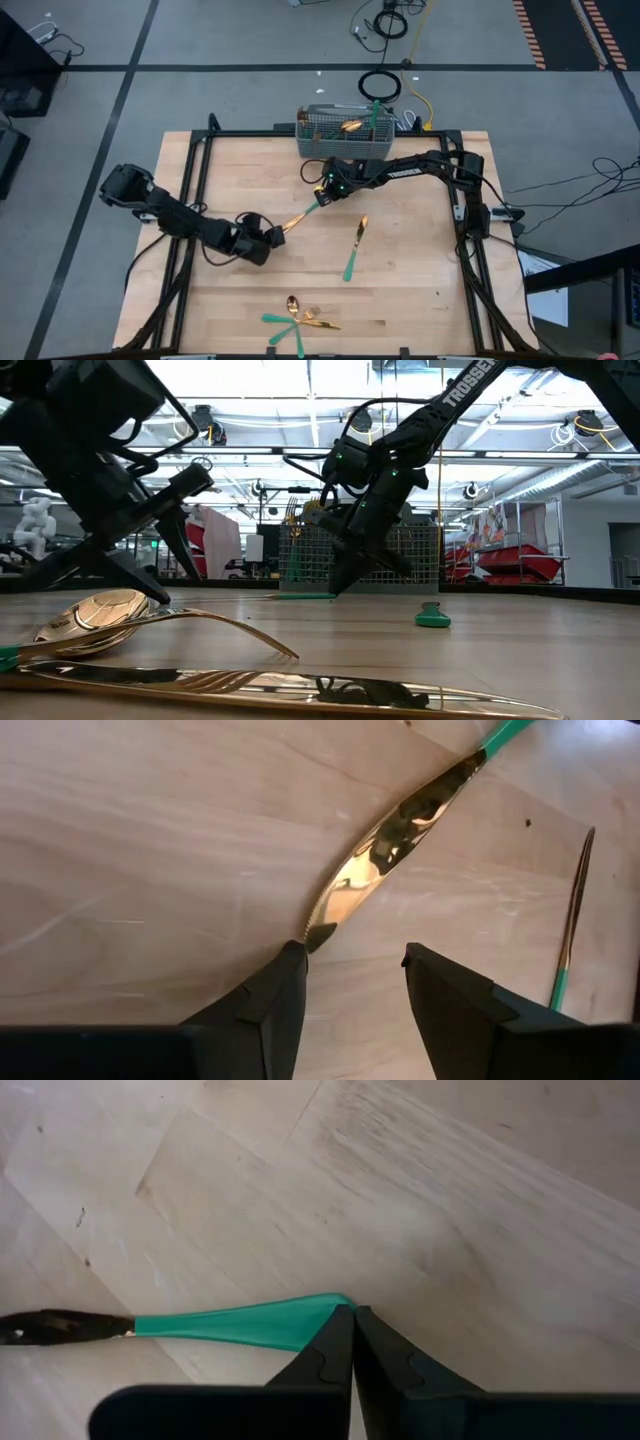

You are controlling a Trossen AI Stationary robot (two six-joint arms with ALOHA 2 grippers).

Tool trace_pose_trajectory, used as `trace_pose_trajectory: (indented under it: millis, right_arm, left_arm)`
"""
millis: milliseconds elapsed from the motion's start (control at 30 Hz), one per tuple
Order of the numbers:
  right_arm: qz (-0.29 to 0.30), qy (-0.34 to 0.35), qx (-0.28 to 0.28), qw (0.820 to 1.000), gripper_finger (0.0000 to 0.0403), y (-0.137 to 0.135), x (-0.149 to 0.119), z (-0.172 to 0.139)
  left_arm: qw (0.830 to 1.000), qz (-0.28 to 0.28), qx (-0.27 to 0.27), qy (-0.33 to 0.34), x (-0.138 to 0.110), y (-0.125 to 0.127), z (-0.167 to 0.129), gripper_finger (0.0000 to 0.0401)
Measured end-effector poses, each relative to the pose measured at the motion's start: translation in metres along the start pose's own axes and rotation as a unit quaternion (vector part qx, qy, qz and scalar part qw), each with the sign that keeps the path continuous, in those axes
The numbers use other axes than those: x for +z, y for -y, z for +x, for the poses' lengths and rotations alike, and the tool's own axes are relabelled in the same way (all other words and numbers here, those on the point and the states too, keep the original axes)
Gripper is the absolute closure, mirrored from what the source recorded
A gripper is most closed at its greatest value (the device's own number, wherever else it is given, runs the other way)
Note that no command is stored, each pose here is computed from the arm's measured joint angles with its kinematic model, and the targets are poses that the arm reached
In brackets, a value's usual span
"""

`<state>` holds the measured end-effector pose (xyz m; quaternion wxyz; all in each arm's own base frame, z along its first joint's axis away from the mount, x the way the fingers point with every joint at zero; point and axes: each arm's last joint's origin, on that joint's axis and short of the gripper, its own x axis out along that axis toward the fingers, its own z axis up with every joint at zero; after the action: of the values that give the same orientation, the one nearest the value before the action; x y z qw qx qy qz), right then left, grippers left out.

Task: Sort silverware
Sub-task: Put the green table knife into the gray silverware basket with the other table knife

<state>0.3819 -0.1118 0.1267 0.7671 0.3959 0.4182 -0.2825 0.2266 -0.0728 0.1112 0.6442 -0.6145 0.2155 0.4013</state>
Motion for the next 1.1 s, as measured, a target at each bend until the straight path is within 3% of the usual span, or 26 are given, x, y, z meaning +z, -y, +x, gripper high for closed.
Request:
trace_pose_trajectory:
  millis: [433, 1100]
  right_arm:
    - [-0.004, 0.006, -0.001, 1.0, 0.0403, 0.0, 0.001, 0.0]
    - [-0.004, -0.011, -0.01, 1.0, 0.0403, 0.004, -0.004, 0.012]
  left_arm:
    - [0.999, 0.026, 0.012, -0.014, 0.009, 0.003, 0.005, 0.0223]
    - [0.998, 0.016, 0.052, -0.016, 0.015, -0.001, 0.007, 0.0223]
